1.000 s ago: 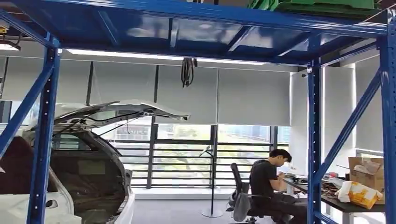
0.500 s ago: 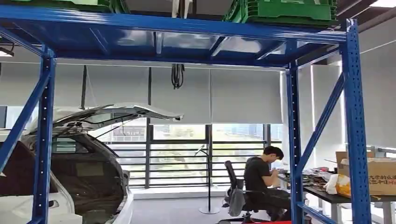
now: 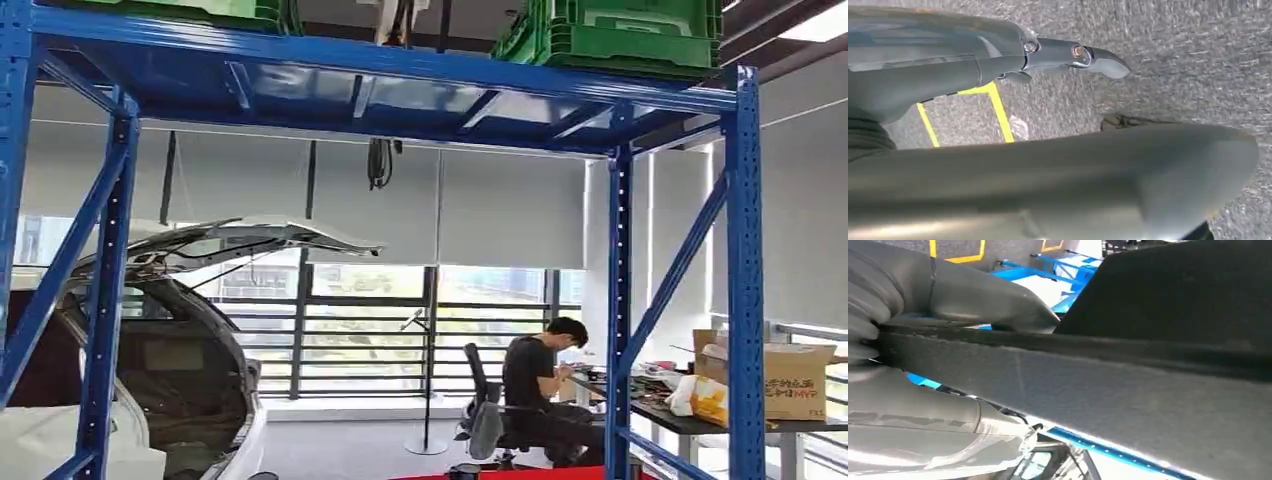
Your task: Take the parts from the cabinet and place them on the table.
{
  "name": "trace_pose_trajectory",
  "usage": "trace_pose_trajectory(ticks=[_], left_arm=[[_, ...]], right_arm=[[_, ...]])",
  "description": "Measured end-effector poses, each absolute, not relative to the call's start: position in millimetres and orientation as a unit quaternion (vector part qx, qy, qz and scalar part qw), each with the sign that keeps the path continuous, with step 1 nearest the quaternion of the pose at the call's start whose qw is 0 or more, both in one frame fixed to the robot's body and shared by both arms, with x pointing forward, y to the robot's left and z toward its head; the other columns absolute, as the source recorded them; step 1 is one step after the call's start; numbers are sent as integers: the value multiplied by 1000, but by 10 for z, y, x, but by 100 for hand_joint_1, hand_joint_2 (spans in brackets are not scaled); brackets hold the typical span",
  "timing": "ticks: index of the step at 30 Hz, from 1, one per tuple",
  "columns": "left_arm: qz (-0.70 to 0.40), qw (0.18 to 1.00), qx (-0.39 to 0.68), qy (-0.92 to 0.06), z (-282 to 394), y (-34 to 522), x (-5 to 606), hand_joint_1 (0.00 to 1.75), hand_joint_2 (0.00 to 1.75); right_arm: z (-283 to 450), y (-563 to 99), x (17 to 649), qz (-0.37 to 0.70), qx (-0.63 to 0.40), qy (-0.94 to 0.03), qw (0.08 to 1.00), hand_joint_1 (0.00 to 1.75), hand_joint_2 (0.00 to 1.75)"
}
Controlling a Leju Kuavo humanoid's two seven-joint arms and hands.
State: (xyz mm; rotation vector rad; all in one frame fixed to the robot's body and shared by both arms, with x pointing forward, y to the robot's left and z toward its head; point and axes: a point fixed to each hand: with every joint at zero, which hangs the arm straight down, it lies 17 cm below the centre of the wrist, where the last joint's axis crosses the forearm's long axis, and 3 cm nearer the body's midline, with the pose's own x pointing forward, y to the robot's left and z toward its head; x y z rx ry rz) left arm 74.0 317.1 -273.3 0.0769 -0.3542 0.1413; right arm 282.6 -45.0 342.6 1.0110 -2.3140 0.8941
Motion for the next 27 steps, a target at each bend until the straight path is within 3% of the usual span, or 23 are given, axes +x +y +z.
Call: trace_pose_trajectory(ticks=[27], left_arm=[[66, 980, 42, -180, -2731, 3147, 758, 0, 0]], right_arm=[[3344, -550, 2852, 313, 378, -832, 259, 175, 175]])
